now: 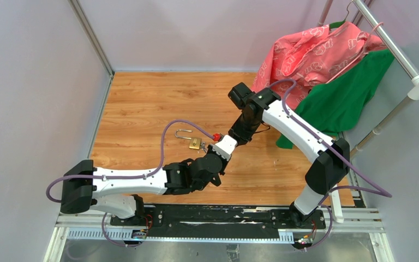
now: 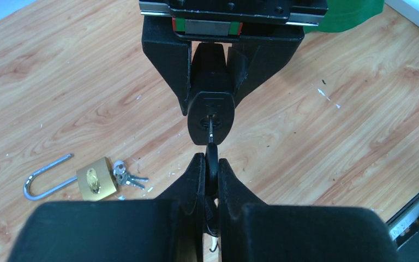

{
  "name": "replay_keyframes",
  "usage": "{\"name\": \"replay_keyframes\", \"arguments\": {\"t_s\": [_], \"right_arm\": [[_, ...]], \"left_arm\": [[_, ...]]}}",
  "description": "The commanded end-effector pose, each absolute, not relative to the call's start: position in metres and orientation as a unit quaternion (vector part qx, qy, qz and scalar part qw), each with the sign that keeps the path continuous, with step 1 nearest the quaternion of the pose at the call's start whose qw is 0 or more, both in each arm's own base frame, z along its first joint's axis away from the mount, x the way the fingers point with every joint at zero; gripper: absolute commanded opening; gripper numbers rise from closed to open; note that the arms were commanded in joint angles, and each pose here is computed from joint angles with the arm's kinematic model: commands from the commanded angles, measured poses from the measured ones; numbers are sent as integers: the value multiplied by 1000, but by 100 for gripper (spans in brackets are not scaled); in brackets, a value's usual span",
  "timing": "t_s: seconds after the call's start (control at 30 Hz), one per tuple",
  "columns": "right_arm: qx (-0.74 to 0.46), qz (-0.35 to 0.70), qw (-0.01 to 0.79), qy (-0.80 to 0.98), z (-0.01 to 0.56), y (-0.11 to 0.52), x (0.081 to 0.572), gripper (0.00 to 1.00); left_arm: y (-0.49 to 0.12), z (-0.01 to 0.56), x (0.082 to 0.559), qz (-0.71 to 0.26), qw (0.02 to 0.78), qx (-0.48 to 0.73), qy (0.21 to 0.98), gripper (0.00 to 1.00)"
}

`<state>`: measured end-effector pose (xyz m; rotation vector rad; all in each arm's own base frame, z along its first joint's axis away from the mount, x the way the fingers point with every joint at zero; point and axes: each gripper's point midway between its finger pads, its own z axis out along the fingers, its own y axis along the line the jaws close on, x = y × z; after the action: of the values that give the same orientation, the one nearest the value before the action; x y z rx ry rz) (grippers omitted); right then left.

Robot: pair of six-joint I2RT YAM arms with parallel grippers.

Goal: Unlock with the key

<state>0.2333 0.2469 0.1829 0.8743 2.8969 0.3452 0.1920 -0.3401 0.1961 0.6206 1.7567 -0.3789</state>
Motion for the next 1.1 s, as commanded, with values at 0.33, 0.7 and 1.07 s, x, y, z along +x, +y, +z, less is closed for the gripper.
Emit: {"name": "replay_keyframes", "arguments": {"t_s": [0.33, 0.7, 1.07], "right_arm": [[267, 122, 27, 956, 189, 263, 212, 0], [257, 127, 30, 958, 192, 263, 203, 0], [250, 125, 36, 960, 199, 258, 198, 0]], "left_arm": [[-353, 220, 202, -169, 603, 221, 748, 0], [-364, 221, 211, -146, 615, 225, 741, 0], [-371, 218, 232, -152, 617, 243, 733, 0]]}}
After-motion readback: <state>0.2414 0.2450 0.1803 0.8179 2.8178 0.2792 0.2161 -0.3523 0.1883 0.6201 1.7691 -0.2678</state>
